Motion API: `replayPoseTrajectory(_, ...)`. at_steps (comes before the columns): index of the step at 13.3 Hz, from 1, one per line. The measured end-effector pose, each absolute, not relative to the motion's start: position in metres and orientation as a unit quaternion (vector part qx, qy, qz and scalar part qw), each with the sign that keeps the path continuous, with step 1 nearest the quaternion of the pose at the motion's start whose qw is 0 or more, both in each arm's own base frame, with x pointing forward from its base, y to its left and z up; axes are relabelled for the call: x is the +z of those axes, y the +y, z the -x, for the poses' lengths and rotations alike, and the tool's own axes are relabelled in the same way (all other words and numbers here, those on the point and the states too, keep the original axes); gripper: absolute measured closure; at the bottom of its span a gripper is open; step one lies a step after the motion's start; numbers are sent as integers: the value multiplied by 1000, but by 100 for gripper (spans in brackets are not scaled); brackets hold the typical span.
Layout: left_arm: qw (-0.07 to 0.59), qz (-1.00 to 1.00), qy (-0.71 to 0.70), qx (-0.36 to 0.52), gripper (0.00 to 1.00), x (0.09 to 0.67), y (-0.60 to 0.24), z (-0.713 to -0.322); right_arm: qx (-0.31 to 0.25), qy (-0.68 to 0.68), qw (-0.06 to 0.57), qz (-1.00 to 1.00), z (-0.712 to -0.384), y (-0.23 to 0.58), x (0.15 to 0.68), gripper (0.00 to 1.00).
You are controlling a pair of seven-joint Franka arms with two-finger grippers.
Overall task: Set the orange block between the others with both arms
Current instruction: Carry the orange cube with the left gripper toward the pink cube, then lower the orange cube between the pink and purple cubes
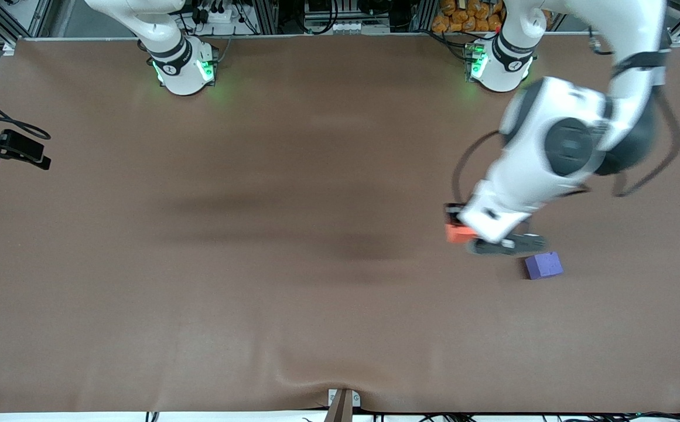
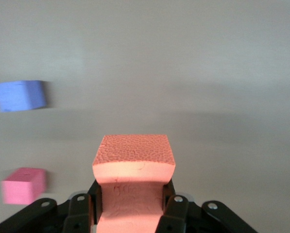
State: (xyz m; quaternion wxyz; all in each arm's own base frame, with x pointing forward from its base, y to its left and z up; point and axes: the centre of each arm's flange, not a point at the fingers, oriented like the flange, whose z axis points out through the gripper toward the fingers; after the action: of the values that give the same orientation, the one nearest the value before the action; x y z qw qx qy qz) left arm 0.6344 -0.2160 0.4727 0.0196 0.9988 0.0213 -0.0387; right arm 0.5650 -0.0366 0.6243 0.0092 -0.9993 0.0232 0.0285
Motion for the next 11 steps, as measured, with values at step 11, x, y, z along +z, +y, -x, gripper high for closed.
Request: replayPoseTrajectory(11,1,-996,-3,-94,51,385,-15,-649,28,53,12,998,-565,-33,625,0)
